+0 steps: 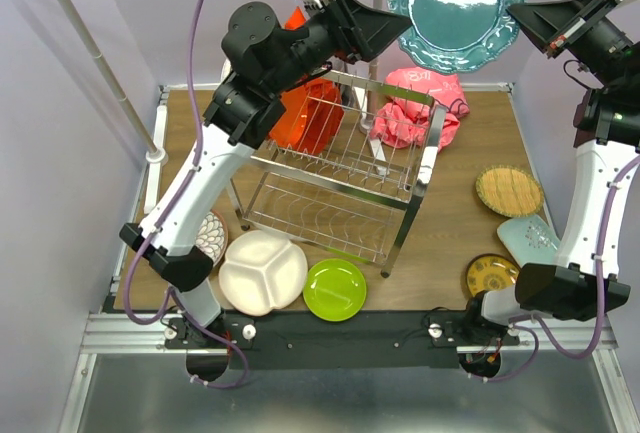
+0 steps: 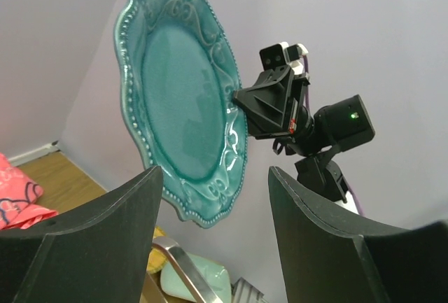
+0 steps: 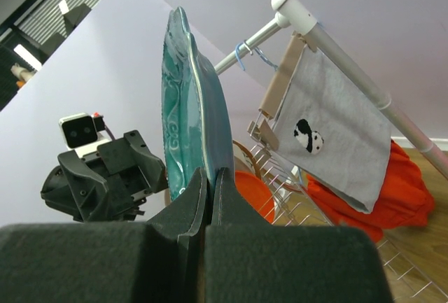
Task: Load the plates into the dish rack
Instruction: Pass the plate from the right arm to the left
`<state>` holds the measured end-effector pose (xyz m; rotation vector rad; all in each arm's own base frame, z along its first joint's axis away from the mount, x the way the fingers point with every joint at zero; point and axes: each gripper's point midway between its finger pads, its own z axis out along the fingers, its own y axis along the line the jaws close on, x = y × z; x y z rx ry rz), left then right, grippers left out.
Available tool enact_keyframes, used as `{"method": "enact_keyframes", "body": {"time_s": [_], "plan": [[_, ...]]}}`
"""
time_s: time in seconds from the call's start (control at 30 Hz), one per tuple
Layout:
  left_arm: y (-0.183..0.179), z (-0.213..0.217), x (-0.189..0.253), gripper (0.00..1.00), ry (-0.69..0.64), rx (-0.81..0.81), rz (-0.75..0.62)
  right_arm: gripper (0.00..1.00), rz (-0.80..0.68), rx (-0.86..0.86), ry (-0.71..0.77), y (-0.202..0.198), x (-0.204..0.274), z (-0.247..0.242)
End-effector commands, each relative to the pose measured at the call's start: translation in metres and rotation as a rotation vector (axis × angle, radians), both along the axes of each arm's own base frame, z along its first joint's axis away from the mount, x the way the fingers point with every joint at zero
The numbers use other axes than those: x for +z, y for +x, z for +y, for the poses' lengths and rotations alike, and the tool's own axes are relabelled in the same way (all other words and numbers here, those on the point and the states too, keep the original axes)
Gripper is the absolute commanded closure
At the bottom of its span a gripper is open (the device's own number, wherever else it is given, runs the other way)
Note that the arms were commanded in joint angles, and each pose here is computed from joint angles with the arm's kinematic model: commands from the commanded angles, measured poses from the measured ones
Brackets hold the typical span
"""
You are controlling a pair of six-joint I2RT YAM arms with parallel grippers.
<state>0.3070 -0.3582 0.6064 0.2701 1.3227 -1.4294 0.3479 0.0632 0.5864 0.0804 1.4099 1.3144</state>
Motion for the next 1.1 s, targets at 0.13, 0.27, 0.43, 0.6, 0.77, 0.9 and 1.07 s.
{"method": "enact_keyframes", "body": {"time_s": [0.13,0.27,0.43,0.6,0.77,0.9,1.07], "plan": [[0.006,0.028,-0.007,0.29,0.036,0.136,0.033,0.99,-0.127,-0.009,0.004,-0.026,0.034,0.008],[0.012,0.027,-0.009,0.29,0.035,0.149,0.046,0.99,-0.132,-0.011,0.0,-0.026,0.035,0.008],[0.018,0.019,-0.009,0.29,0.035,0.127,0.049,0.99,-0.128,-0.007,-0.002,-0.026,0.033,0.008],[0.016,0.013,0.002,0.29,-0.001,0.087,0.038,0.99,-0.122,-0.002,-0.001,-0.025,0.029,0.009],[0.024,0.007,-0.001,0.29,-0.012,0.083,0.059,0.99,-0.134,0.014,-0.003,-0.028,0.03,0.012],[0.028,0.002,-0.004,0.3,-0.016,0.077,0.076,1.0,-0.136,0.032,-0.004,-0.031,0.028,0.018],[0.029,-0.003,-0.004,0.35,-0.02,0.065,0.075,0.99,-0.127,0.074,-0.005,-0.036,0.019,0.033]]}}
